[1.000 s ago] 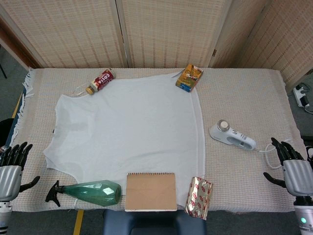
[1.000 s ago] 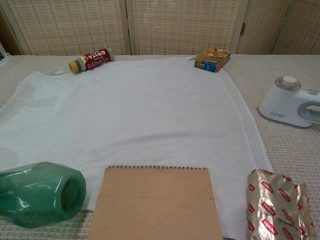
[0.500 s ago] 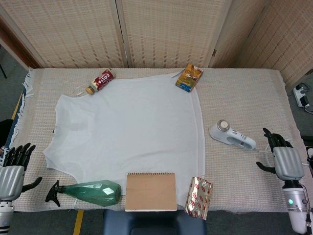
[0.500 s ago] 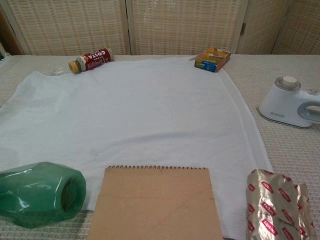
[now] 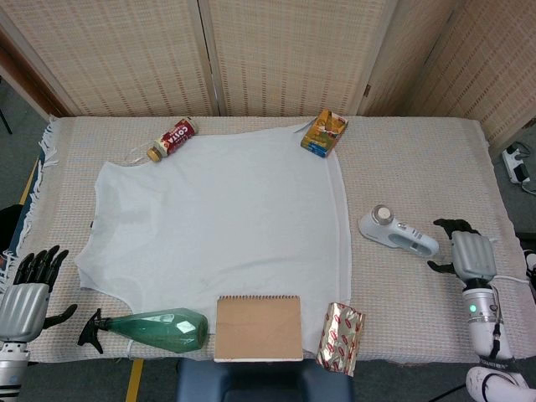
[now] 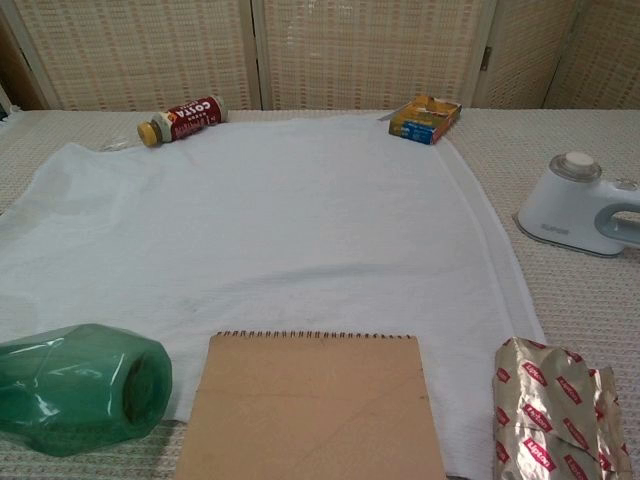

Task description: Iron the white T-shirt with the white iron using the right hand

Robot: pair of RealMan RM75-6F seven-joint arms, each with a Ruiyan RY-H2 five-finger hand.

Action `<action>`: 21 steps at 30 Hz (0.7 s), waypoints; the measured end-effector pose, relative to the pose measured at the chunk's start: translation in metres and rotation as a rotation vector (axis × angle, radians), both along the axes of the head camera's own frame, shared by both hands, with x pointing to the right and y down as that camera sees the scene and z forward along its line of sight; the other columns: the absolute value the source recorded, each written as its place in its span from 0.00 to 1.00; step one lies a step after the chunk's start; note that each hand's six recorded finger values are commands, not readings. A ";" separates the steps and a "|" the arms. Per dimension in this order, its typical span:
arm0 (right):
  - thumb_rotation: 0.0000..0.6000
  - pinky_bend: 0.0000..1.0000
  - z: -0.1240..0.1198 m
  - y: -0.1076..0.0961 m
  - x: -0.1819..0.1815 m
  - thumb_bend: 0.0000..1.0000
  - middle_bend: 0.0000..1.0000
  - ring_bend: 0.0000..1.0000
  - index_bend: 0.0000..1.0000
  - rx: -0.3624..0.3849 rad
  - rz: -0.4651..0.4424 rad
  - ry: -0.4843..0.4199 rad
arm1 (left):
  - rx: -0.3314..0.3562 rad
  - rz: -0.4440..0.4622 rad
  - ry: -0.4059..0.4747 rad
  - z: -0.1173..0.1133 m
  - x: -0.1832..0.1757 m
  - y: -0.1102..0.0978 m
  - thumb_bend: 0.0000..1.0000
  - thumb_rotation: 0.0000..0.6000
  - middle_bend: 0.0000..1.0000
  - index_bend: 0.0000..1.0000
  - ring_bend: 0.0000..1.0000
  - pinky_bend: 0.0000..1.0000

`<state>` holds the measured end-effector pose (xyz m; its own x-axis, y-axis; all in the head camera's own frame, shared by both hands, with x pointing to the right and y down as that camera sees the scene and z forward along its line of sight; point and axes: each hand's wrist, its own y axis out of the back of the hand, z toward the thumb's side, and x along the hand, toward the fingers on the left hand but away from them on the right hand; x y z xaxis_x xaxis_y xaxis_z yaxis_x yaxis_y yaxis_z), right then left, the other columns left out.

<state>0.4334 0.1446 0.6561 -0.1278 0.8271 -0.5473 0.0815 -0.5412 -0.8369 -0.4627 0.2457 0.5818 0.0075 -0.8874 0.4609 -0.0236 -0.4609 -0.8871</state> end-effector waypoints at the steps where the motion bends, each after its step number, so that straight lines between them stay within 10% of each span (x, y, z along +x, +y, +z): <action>1: 1.00 0.34 0.003 -0.001 0.001 0.06 0.27 0.17 0.25 -0.004 0.007 0.001 | -0.002 0.000 -0.001 0.000 0.000 0.000 0.21 1.00 0.06 0.07 0.04 0.02; 21: 1.00 0.40 0.054 -0.029 -0.041 0.18 0.45 0.33 0.35 -0.084 -0.023 -0.049 | -0.022 -0.009 -0.004 0.005 -0.004 0.004 0.21 1.00 0.06 0.07 0.04 0.02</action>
